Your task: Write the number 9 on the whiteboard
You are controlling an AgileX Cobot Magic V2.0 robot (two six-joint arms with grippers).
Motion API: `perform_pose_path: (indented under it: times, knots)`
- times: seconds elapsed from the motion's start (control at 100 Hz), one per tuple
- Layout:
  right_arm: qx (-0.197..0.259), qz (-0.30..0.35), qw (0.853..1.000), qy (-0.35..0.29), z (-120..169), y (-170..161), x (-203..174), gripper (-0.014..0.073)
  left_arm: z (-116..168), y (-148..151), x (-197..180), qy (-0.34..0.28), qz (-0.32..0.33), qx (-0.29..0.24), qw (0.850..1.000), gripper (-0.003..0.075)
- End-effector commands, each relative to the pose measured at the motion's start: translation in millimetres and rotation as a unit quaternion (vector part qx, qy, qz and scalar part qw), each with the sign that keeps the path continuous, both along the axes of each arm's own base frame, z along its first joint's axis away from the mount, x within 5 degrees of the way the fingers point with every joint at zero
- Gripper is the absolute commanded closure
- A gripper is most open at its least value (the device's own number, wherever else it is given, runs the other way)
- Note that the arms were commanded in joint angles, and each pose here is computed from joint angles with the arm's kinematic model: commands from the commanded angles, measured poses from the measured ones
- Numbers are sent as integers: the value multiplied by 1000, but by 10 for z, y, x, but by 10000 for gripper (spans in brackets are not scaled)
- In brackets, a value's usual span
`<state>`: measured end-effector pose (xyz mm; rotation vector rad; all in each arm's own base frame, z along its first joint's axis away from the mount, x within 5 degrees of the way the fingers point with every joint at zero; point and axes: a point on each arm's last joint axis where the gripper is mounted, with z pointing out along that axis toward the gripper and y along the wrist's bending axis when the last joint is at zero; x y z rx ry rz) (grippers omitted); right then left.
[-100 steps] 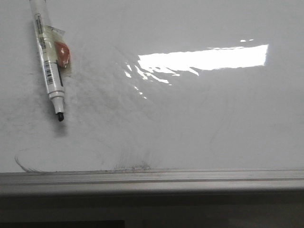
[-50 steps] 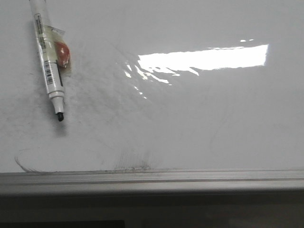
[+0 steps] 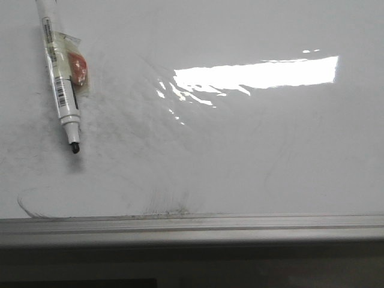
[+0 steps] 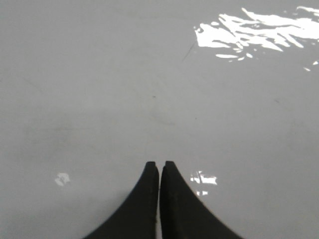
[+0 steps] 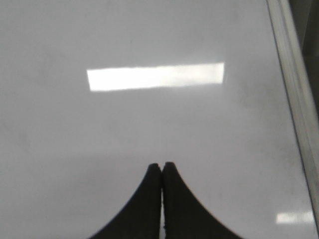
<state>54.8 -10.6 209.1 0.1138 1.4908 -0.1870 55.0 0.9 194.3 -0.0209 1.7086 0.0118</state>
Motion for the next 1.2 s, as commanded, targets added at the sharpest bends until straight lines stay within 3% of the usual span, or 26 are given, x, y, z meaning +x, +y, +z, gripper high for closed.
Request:
perform_pose_path:
  times: [0.0,0.2,0.3,0.48,0.56,0.61,0.68,0.87,0.97,1.12,1.19]
  knots:
    - [-18,-6,997,-81,112,-1,-37,658,-30,2,4,-45,1,0,999,741]
    - [-18,-6,996,-82,114,-2,-36,658,55,4,4,-91,2,-2,996,741]
    - [-5,1,997,-83,151,5,-42,658,124,8,-2,-130,5,-45,990,741]
    - [7,35,999,-21,323,49,-69,658,240,16,-22,-166,7,-59,984,741]
    - [10,53,999,4,423,67,-67,658,365,12,-47,-172,3,-107,979,741]
    - [13,62,998,27,476,77,-58,658,474,2,-69,-166,-2,-116,979,741]
    - [16,75,996,52,555,89,-39,658,628,-18,-101,-138,-9,-89,986,741]
    - [29,94,992,79,622,112,4,658,744,-29,-100,-92,-13,-53,994,734]
    - [29,94,992,80,615,112,6,658,759,-23,-95,-110,-11,-45,993,629]
    - [29,94,992,80,615,112,6,658,768,-13,-81,-149,-8,-67,986,330]
    - [30,94,992,80,615,112,6,658,759,-6,-74,-166,-6,-85,982,276]
